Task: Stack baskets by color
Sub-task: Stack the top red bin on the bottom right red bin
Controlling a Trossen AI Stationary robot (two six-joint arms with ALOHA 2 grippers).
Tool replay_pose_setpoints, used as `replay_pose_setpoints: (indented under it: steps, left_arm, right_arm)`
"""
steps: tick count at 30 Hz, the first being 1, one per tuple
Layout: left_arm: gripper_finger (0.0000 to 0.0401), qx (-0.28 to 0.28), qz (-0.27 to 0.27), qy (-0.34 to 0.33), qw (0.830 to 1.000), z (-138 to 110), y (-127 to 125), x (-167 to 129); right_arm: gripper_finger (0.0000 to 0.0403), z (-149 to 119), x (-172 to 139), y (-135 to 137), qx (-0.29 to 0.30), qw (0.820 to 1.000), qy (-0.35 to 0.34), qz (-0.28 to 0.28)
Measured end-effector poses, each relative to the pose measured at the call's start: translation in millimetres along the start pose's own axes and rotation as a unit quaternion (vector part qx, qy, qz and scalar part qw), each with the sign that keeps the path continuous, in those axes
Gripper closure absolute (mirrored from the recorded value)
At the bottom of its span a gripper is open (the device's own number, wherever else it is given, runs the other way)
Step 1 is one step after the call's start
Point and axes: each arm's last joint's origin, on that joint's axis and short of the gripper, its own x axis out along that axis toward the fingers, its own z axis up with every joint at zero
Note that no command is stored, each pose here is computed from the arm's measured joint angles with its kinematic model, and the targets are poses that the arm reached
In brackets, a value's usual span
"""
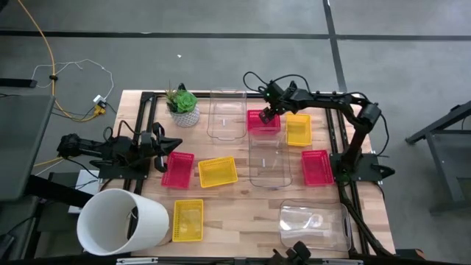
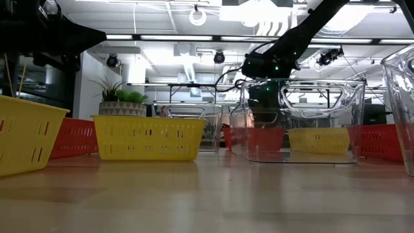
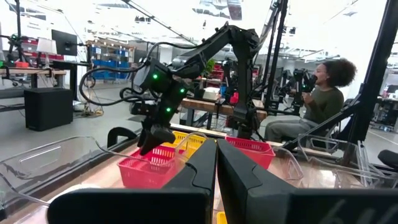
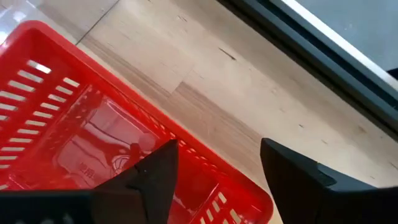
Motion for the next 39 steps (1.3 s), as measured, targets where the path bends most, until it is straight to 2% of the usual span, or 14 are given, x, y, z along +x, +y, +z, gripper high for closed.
replay_pose_setpoints:
  steps: [6, 10, 17, 22, 27, 31, 35, 39]
  left_arm:
    - [0.0398, 0.000, 0.000, 0.000, 1.000, 0, 0, 0]
    - [0.0398, 0.000, 0.000, 0.000, 1.000, 0, 0, 0]
    - [0.0398, 0.000, 0.000, 0.000, 1.000, 0, 0, 0]
    - [0.0398, 0.000, 0.000, 0.000, 1.000, 0, 0, 0]
    - [0.0398, 0.000, 0.000, 0.000, 1.000, 0, 0, 0]
    - [0.0398, 0.000, 0.000, 0.000, 1.000, 0, 0, 0]
    - [0.0398, 0.000, 0.000, 0.000, 1.000, 0, 0, 0]
    - [0.0398, 0.000, 0.000, 0.000, 1.000, 0, 0, 0]
  right_arm:
    - [0.0230, 1, -1, 0, -0.033, 0.999, -0.003, 0.001]
    - [0.0266, 0, -1, 0, -0.051, 0.999, -0.001, 0.000]
    - [0.0384, -3, -3, -1, -0.083, 0.996, 0.016, -0.004]
    - [0.0390, -5, -20, -4, -0.096, 0.995, 0.018, -0.016]
    - [0.0398, -7, -58, -6, -0.104, 0.994, 0.000, -0.033]
    - [0.0400, -19, -108, -6, -0.108, 0.992, -0.020, -0.065]
    - [0.0401, -43, -168, -1, -0.090, 0.992, -0.069, -0.064]
    - [0.0402, -77, -223, 5, -0.059, 0.988, -0.136, -0.036]
